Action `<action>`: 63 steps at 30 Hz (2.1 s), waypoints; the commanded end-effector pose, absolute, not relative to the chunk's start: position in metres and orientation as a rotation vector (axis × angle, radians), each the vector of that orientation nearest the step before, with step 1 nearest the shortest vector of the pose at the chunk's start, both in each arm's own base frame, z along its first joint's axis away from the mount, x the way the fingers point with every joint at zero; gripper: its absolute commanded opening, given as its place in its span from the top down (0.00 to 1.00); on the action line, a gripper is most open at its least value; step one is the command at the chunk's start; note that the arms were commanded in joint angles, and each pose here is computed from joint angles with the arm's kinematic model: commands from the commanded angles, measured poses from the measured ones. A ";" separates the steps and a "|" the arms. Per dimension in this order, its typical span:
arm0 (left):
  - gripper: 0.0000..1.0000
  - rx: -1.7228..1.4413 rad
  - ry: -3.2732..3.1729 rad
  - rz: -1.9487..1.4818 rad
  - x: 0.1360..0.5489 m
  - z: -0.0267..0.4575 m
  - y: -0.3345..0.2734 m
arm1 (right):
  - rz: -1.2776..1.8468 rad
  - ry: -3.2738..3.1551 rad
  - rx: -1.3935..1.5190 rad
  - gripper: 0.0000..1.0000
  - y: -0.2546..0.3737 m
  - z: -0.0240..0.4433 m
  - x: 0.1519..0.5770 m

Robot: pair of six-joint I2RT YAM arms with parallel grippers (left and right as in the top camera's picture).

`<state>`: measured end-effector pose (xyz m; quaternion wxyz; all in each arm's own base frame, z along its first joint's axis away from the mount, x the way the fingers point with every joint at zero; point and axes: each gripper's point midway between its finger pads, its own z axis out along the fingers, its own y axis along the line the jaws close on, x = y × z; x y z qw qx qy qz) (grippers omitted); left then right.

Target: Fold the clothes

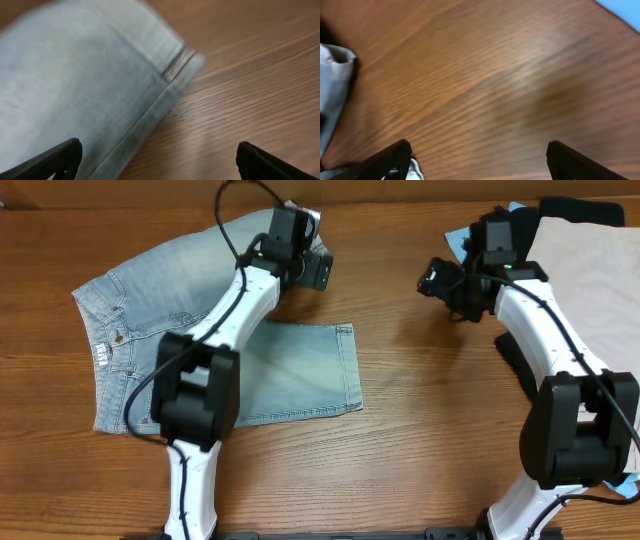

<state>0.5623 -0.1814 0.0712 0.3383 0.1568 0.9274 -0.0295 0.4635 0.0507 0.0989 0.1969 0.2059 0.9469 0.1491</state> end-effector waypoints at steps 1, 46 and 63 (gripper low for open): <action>0.00 0.522 2.391 0.004 0.573 0.049 -0.175 | 0.402 2.640 0.593 0.10 0.041 0.105 0.464; 0.96 0.826 2.688 -0.076 0.477 0.037 -0.272 | 0.364 2.653 0.802 0.27 -0.027 0.111 0.439; 0.00 0.668 2.615 -0.111 0.465 0.220 -0.242 | 0.610 2.600 0.690 0.27 -0.011 0.191 0.393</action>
